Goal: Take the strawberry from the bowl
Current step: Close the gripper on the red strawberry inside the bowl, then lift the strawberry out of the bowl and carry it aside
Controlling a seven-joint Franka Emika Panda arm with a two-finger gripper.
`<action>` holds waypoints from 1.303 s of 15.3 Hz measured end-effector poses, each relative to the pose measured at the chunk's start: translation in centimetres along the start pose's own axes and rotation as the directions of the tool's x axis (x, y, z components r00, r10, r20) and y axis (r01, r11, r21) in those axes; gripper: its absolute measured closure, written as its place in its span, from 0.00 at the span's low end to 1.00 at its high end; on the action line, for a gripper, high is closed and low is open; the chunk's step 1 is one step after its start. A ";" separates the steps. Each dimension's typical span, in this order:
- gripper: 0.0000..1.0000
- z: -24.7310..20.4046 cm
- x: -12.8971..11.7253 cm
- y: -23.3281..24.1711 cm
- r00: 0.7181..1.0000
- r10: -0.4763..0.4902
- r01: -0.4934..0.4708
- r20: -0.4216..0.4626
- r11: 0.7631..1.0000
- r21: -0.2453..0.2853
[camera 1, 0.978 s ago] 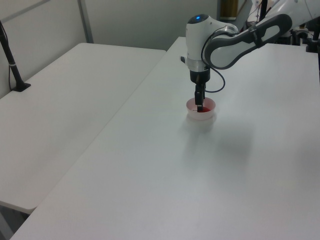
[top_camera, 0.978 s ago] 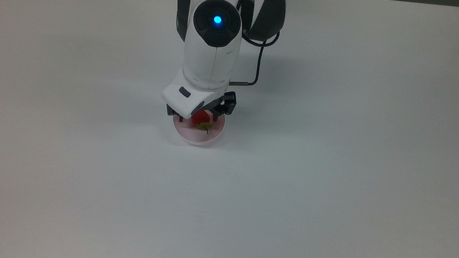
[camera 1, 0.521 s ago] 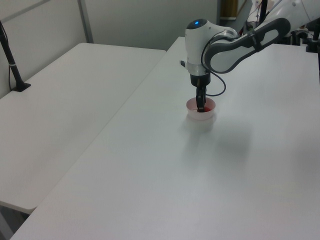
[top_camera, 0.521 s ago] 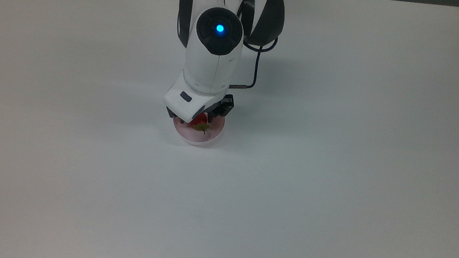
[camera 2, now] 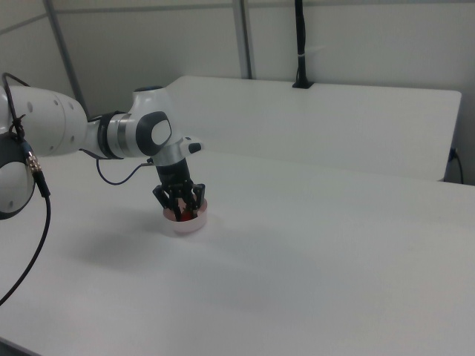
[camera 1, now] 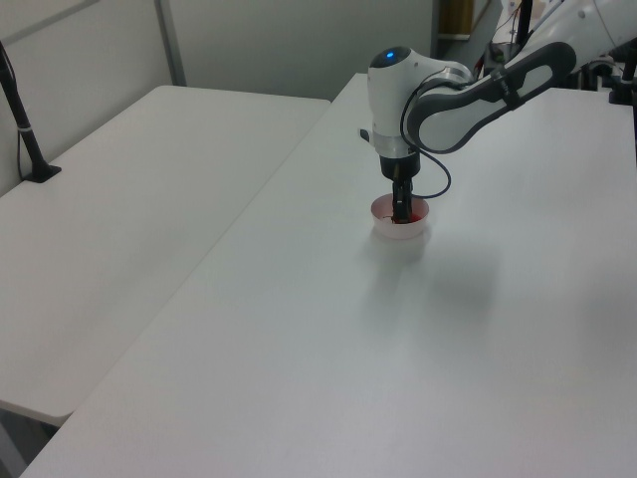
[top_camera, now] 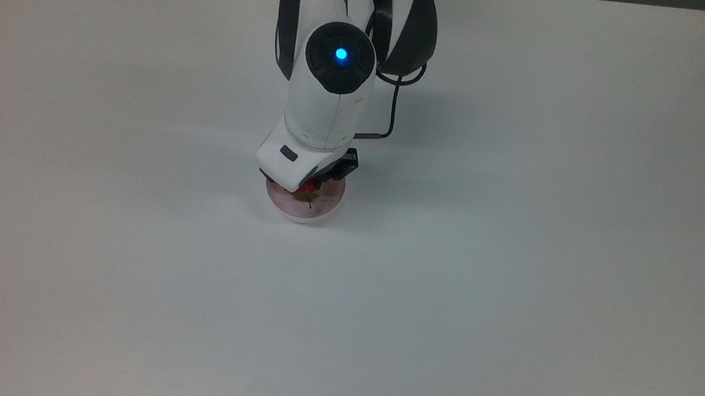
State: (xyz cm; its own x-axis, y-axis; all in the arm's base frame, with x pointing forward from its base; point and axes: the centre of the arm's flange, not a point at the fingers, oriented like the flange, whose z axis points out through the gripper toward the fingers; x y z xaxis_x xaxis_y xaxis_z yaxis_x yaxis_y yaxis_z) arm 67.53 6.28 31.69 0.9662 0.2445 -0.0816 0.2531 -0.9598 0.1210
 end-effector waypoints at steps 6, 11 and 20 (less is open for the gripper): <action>0.57 -1.0 0.2 0.3 1.000 0.005 -0.005 -0.019 1.000 -0.003; 0.57 -5.8 -0.5 1.4 0.998 0.023 -0.024 -0.063 1.000 -0.015; 0.57 -6.5 -4.7 14.3 0.994 0.099 -0.100 -0.039 0.995 -0.018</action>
State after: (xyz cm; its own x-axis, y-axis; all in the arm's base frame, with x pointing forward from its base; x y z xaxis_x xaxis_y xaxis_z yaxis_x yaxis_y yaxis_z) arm 66.88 -7.66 40.23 0.9877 0.1532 -0.0308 0.1561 -0.9768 0.1463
